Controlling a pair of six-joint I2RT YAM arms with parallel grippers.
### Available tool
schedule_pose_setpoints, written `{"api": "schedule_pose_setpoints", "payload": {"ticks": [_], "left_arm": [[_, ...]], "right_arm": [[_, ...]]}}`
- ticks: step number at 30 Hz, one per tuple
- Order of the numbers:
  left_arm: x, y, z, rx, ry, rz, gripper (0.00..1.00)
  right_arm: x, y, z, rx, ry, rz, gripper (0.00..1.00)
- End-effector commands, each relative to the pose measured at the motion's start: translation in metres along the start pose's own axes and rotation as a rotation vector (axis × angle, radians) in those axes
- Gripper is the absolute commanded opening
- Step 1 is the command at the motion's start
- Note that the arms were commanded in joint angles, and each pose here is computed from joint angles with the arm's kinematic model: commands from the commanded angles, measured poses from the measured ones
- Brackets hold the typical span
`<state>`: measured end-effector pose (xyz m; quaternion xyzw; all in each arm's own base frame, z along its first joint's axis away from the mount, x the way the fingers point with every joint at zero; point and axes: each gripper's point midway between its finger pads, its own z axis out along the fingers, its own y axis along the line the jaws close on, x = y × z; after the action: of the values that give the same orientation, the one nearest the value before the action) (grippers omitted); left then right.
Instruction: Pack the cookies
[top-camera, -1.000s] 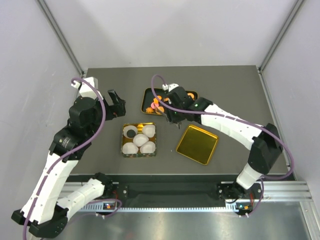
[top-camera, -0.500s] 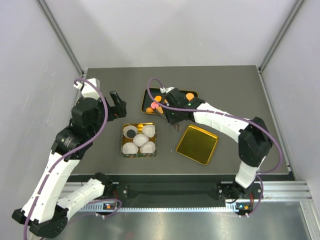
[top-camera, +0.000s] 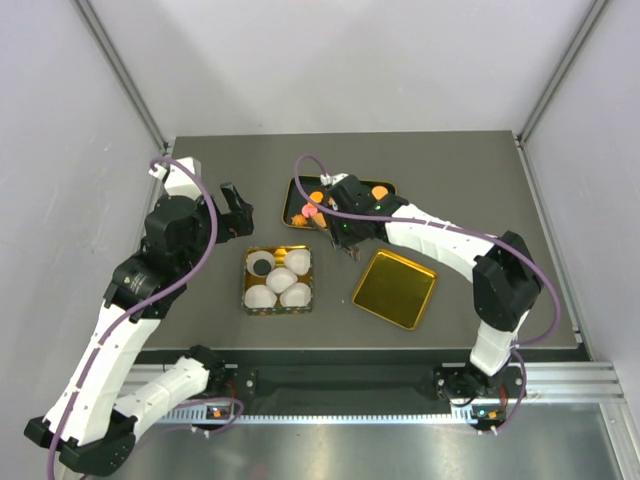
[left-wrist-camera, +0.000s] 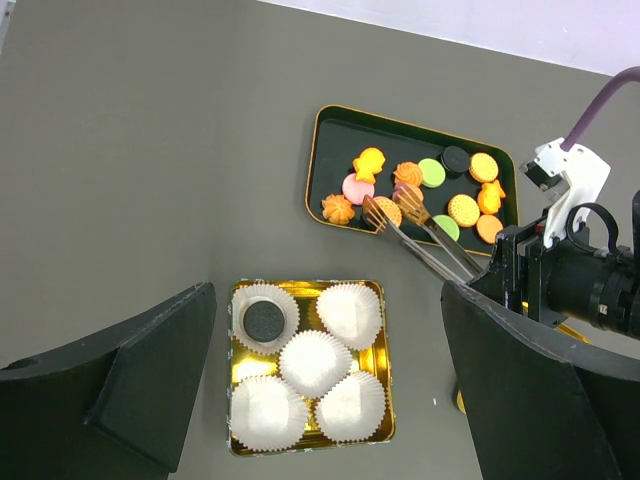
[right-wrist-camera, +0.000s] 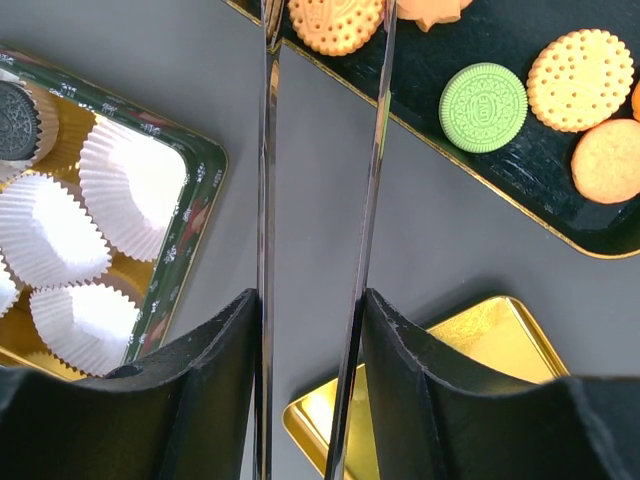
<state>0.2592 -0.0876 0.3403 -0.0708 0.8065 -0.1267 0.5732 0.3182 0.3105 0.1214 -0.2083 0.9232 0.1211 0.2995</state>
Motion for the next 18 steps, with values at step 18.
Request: {"api": "schedule_pose_setpoints", "payload": {"ticks": [18], "left_arm": [[-0.008,-0.004,-0.001,0.022,-0.036,-0.01,0.99]], "right_arm": [[-0.05,-0.006,-0.025,-0.022,-0.132,0.044,0.33]]}}
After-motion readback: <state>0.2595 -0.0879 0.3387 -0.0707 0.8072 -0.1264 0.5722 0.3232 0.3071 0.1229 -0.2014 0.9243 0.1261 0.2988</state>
